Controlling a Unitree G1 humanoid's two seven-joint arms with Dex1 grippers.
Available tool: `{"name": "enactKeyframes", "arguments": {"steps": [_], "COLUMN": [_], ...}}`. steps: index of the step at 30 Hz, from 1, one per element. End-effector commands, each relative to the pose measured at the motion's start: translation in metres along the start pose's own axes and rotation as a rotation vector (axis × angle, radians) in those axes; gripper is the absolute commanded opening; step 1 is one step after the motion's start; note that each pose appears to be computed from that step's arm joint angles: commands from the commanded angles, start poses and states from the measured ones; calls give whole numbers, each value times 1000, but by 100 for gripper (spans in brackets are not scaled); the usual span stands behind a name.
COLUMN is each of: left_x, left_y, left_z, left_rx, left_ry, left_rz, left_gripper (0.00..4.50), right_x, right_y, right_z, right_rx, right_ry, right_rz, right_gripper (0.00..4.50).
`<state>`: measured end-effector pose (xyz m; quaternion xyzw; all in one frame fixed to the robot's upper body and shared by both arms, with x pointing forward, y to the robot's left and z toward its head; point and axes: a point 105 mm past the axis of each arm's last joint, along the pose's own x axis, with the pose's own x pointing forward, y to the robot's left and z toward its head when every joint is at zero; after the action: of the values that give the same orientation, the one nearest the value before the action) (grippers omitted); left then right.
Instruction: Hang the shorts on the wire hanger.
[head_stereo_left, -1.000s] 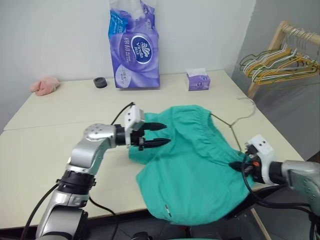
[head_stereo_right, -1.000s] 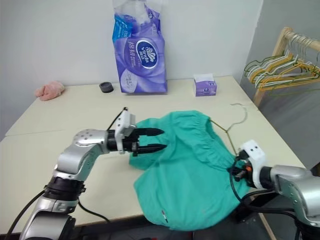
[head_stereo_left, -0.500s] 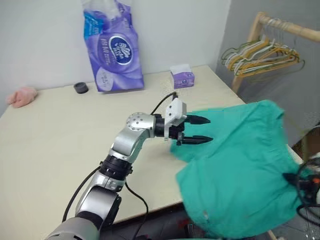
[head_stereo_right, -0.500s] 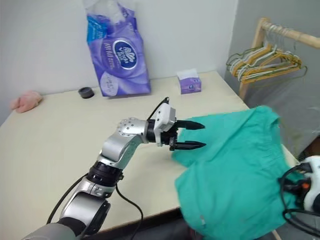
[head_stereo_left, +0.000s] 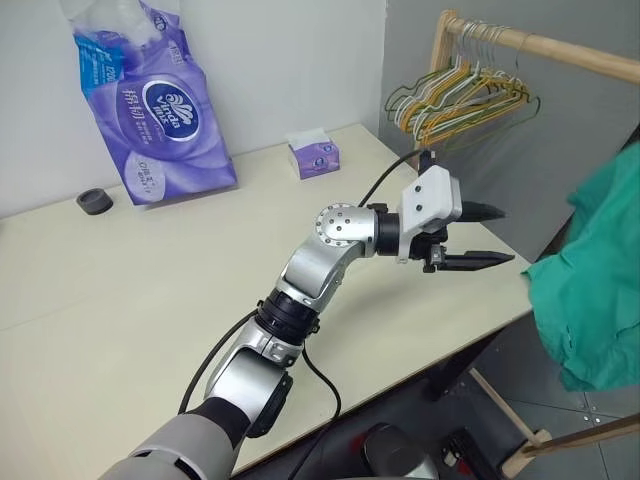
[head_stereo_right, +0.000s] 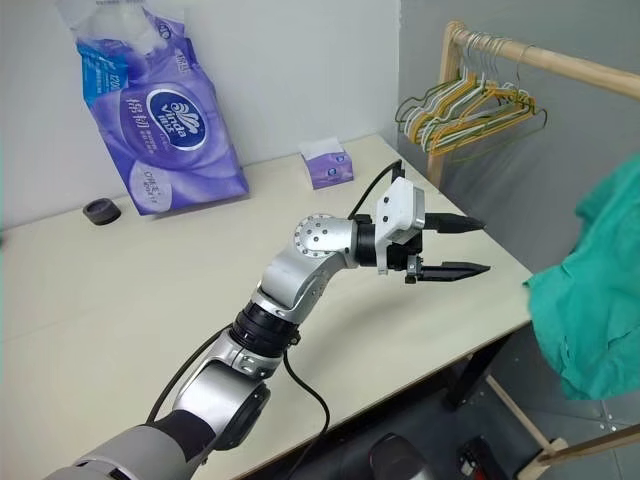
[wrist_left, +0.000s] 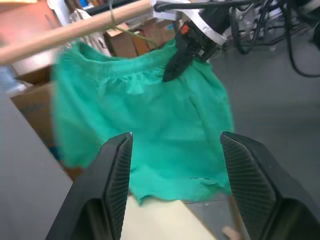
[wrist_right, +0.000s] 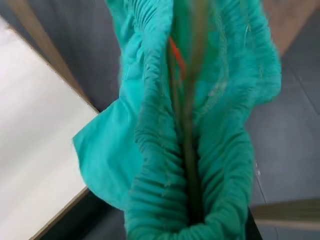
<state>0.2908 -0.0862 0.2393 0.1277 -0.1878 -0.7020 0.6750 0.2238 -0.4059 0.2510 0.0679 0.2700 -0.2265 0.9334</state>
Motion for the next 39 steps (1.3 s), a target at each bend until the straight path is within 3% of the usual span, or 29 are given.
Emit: {"name": "enactKeyframes", "arguments": {"steps": [1, 10, 21, 26, 35, 39], "left_x": [9, 26, 50, 57, 50, 37], "left_y": [5, 6, 2, 2, 10, 20], "left_z": [18, 34, 57, 60, 52, 36], "left_rx": [87, 107, 118, 130, -10, -29], "left_ry": [-33, -80, -141, -149, -141, -86], "left_rz": [25, 20, -29, -33, -4, 46], "left_gripper": [293, 293, 293, 297, 297, 297], "right_x": [-2, 12, 18, 15, -9, -25], "right_y": [-7, -18, -7, -5, 0, 5], "right_z": [9, -1, -3, 4, 42, 59], "right_rx": [21, 94, 110, 136, 230, 239], "right_ry": [48, 169, 151, 101, -160, -308], "right_rz": [-28, -59, -8, -12, -97, -225], "right_gripper": [0, 0, 0, 139, 435, 447]}}
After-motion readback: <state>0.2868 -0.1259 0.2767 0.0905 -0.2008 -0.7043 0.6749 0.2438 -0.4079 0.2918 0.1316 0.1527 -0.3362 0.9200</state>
